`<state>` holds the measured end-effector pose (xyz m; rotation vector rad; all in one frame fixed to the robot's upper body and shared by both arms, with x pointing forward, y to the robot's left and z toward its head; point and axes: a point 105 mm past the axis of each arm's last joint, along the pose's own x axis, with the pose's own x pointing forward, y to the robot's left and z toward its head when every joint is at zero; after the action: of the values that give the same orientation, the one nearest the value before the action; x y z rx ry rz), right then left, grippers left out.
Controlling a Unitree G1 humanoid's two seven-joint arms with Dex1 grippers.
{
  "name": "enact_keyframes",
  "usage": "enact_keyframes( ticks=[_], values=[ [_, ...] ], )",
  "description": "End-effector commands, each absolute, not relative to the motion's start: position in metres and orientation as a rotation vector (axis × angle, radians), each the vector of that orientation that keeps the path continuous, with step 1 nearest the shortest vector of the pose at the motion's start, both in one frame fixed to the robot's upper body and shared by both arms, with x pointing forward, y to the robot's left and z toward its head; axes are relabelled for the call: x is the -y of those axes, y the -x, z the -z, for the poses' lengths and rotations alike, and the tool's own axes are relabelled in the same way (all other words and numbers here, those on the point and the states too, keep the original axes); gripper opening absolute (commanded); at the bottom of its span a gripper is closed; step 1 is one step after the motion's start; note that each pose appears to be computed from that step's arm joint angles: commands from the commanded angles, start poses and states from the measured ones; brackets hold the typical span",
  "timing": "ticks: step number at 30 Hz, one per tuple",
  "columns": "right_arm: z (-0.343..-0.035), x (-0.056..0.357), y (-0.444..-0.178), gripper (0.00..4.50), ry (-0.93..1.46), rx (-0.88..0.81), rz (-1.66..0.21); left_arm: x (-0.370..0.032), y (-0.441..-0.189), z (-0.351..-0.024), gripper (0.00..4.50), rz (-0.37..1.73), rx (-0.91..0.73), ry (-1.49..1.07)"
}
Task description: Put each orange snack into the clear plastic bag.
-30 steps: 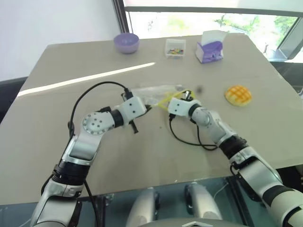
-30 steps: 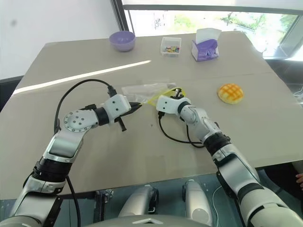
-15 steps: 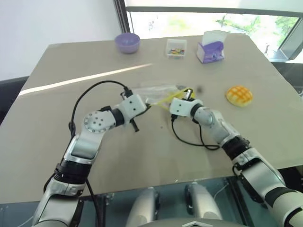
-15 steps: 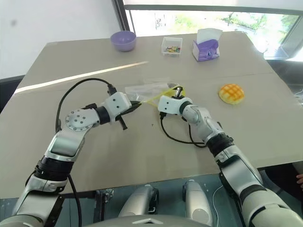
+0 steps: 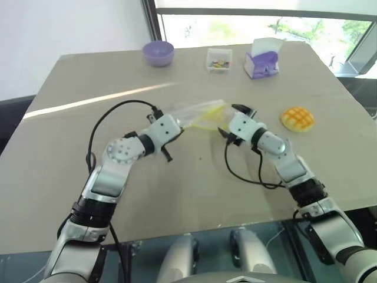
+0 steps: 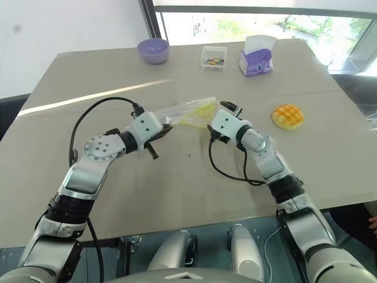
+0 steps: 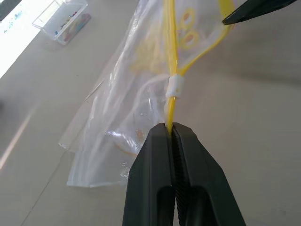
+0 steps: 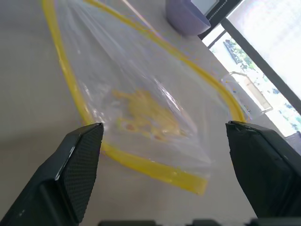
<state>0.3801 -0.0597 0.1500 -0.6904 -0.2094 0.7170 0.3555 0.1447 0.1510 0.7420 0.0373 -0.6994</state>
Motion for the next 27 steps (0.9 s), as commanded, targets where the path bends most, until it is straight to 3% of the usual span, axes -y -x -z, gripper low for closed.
enact_keyframes(
  ticks=[1,7,12,22,25,27],
  values=[
    [-0.185,0.081,-0.368,4.46,0.556,0.274,-0.69,-0.146,-0.358,-0.16,0.0,0.668,-0.009,-0.76],
    [-0.175,0.183,-0.383,4.46,0.535,0.118,-0.342,-0.148,-0.359,-0.16,0.0,0.652,-0.012,-0.747],
    [-0.153,0.243,-0.406,4.46,0.452,-0.023,-0.095,-0.145,-0.36,-0.159,0.0,0.655,-0.009,-0.744],
    [-0.108,0.266,-0.433,4.46,0.213,-0.199,0.041,-0.146,-0.359,-0.162,0.0,0.645,-0.001,-0.745],
    [-0.105,0.264,-0.433,3.58,0.165,-0.198,0.021,-0.146,-0.358,-0.162,0.0,0.638,-0.002,-0.739],
    [-0.106,0.264,-0.432,2.56,0.161,-0.186,0.011,-0.146,-0.357,-0.162,0.0,0.634,-0.002,-0.729]
  ],
)
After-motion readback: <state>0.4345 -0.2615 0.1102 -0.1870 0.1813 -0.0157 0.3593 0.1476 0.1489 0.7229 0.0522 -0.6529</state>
